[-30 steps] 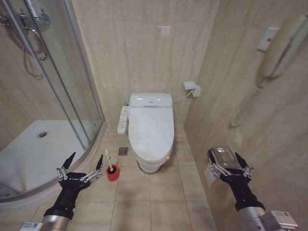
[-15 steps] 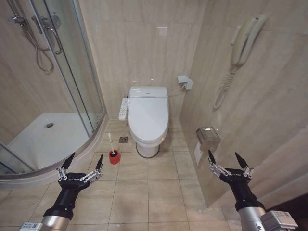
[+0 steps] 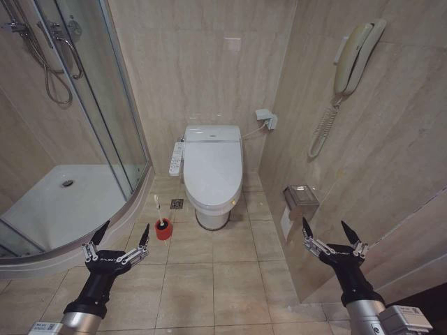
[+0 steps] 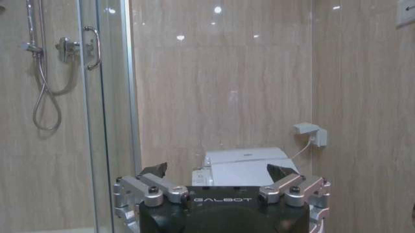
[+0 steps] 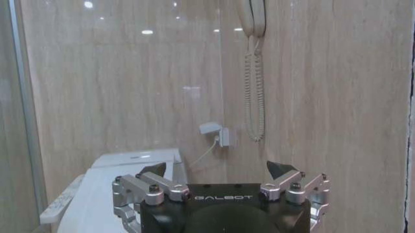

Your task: Open the toilet lid, clean the toilet bowl with a toilet brush, close the toilet lid, and flush.

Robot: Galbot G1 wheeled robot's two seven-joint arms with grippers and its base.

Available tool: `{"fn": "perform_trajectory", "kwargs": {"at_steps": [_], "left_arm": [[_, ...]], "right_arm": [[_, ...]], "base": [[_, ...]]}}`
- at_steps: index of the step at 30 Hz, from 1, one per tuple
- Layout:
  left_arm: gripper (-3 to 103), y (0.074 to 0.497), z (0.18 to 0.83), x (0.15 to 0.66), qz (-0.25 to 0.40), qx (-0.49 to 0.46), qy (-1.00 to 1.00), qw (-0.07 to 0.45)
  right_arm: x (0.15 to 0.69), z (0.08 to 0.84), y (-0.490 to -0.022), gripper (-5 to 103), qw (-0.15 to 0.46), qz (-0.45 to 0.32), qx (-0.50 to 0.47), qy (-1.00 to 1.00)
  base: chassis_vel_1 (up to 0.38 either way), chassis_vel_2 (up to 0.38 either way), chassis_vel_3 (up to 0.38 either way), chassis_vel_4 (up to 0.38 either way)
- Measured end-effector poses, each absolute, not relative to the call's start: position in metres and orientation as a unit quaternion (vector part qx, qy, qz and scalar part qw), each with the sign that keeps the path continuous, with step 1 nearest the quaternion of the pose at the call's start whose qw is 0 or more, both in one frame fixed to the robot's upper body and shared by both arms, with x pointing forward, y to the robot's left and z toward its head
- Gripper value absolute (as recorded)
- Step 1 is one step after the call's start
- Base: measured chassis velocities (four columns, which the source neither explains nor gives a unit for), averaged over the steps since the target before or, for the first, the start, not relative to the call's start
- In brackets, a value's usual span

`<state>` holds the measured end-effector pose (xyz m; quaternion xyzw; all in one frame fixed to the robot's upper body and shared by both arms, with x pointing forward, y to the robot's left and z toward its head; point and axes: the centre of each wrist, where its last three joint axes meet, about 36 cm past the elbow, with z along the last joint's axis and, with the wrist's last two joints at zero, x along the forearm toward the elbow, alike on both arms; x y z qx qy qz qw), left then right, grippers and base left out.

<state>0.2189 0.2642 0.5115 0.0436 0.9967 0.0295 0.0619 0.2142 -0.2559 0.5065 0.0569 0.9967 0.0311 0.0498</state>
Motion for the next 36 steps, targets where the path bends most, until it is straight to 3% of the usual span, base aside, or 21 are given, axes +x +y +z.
{"fn": "perform_trajectory", "kwargs": {"at_steps": [36], "left_arm": [[100, 0.2642, 0.5116, 0.2189, 0.03, 0.044, 0.997, 0.062]], "right_arm": [[0.2141, 0.5065, -0.2559, 100, 0.05, 0.031, 0.057, 0.997]], "base": [[-0.05, 0.047, 0.045, -0.045]]}}
